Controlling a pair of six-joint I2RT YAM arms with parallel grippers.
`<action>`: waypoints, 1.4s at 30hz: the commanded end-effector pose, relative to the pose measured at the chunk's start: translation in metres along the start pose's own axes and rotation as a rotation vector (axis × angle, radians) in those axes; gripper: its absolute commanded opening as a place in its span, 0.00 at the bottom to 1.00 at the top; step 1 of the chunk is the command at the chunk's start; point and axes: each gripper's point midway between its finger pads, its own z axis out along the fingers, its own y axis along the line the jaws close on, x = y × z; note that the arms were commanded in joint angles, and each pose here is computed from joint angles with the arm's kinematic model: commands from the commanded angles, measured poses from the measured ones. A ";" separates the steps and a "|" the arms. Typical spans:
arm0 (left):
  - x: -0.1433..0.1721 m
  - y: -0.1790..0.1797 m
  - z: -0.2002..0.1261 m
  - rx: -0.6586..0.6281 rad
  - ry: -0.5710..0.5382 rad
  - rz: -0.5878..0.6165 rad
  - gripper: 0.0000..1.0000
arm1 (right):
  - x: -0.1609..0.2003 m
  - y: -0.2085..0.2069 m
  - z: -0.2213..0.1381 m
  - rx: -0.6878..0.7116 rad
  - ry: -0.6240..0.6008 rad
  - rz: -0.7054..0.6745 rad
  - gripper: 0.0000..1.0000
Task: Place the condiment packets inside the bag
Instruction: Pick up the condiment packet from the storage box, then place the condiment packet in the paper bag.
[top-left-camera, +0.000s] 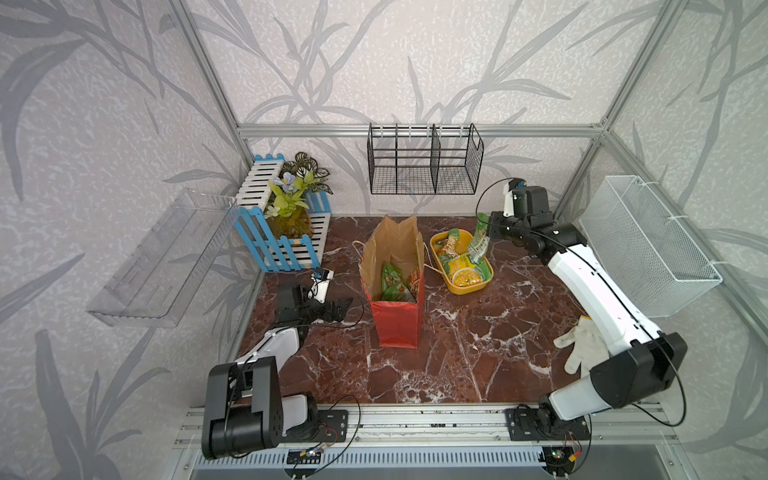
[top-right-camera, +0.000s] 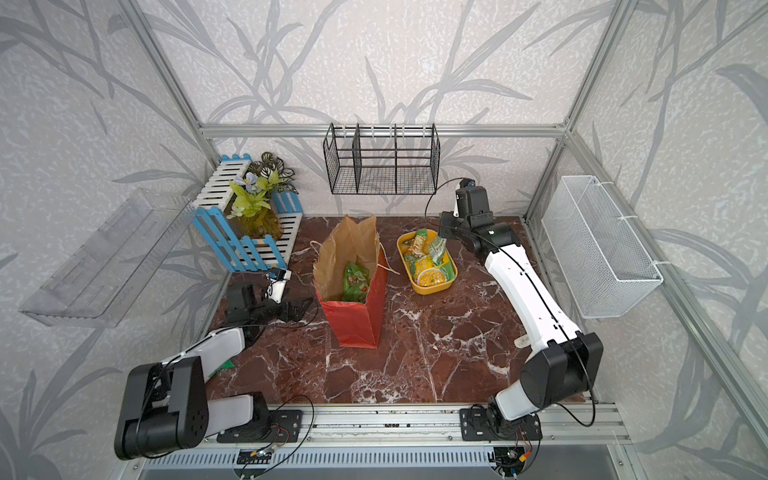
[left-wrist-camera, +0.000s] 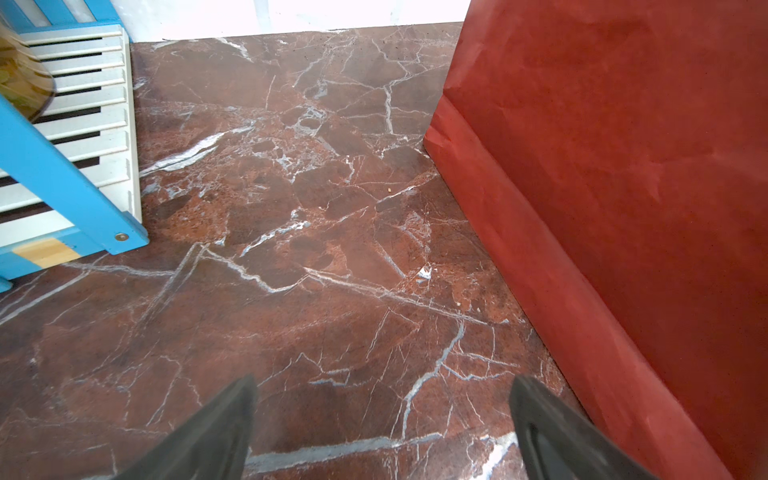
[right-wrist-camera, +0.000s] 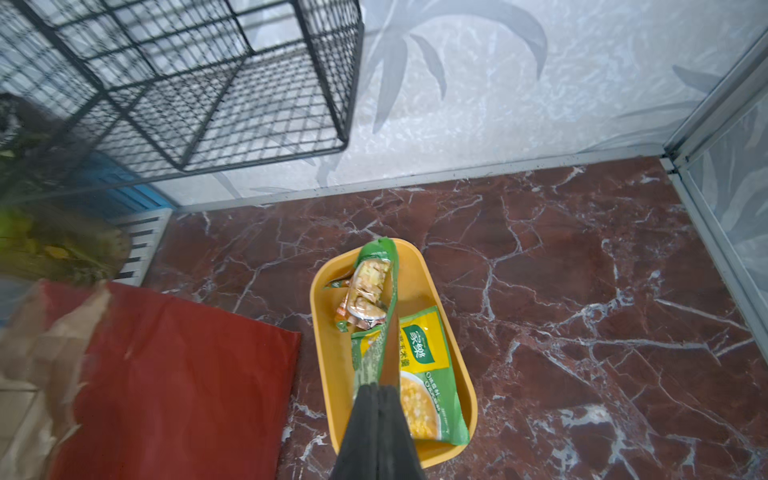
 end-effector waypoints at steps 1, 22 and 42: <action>-0.009 0.000 -0.003 -0.004 -0.029 0.028 0.99 | -0.019 0.020 -0.028 -0.033 -0.077 -0.022 0.00; -0.008 -0.001 -0.004 -0.003 -0.029 0.029 0.99 | -0.039 0.184 -0.136 -0.478 -0.200 -0.099 0.00; -0.008 -0.001 -0.004 -0.002 -0.030 0.032 0.99 | 0.013 0.242 -0.071 -0.515 0.031 -0.162 0.32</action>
